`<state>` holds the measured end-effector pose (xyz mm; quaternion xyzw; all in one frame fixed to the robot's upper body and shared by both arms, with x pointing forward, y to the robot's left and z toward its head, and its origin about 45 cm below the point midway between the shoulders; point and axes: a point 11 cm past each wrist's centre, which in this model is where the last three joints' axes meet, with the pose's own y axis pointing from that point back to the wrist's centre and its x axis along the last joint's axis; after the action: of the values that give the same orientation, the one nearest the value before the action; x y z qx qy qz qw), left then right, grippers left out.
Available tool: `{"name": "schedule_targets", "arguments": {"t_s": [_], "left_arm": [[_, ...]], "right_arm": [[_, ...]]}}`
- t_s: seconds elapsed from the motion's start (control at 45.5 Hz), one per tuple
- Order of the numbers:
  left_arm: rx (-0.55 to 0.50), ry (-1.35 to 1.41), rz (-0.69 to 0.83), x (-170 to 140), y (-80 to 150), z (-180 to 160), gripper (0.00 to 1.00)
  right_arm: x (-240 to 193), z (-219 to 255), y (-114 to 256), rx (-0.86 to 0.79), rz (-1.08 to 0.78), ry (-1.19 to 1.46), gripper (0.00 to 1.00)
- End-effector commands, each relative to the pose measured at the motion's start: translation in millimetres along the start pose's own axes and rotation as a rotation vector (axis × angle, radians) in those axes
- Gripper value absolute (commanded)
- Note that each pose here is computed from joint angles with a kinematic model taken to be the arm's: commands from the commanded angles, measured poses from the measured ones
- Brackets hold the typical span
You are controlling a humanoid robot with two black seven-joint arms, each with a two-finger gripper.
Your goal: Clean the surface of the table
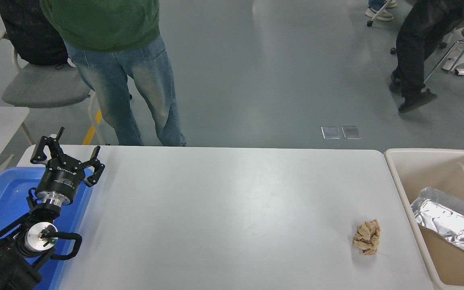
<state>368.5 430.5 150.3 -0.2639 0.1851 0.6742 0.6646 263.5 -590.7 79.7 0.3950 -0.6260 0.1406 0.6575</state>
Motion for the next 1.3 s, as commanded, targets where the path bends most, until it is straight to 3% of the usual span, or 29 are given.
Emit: {"name": "schedule_targets", "arguments": {"t_s": [0.0, 0.769, 0.879, 0.945, 1.055, 1.143, 1.275], "left_arm": [[0.001, -0.001, 0.001, 0.4, 0.1, 0.3, 0.99], [0.001, -0.003, -0.002, -0.9, -1.4, 0.5, 0.99], [0.000, -0.003, -0.002, -0.9, -1.4, 0.7, 0.99], [0.000, -0.003, -0.002, -0.9, -1.4, 0.7, 0.99], [0.000, -0.003, -0.002, -0.9, -1.4, 0.7, 0.99], [0.000, -0.003, -0.002, -0.9, -1.4, 0.7, 0.99], [0.001, -0.003, -0.001, -0.4, -0.8, 0.4, 0.99]], "right_arm": [[2.6, 3.4, -0.2, -0.008, 0.008, -0.001, 1.00], [13.2, 6.9, -4.3, -0.027, 0.017, -0.067, 1.00], [26.6, 13.7, -9.3, -0.061, 0.019, -0.224, 1.00], [46.7, 12.2, -14.1, -0.064, 0.015, -0.451, 1.00], [62.8, -23.2, -11.0, 0.012, -0.024, -0.798, 1.00], [62.2, -23.9, -6.9, 0.026, -0.043, -0.882, 1.00], [69.9, -32.8, -6.9, 0.113, -0.213, -1.048, 1.00]]}}
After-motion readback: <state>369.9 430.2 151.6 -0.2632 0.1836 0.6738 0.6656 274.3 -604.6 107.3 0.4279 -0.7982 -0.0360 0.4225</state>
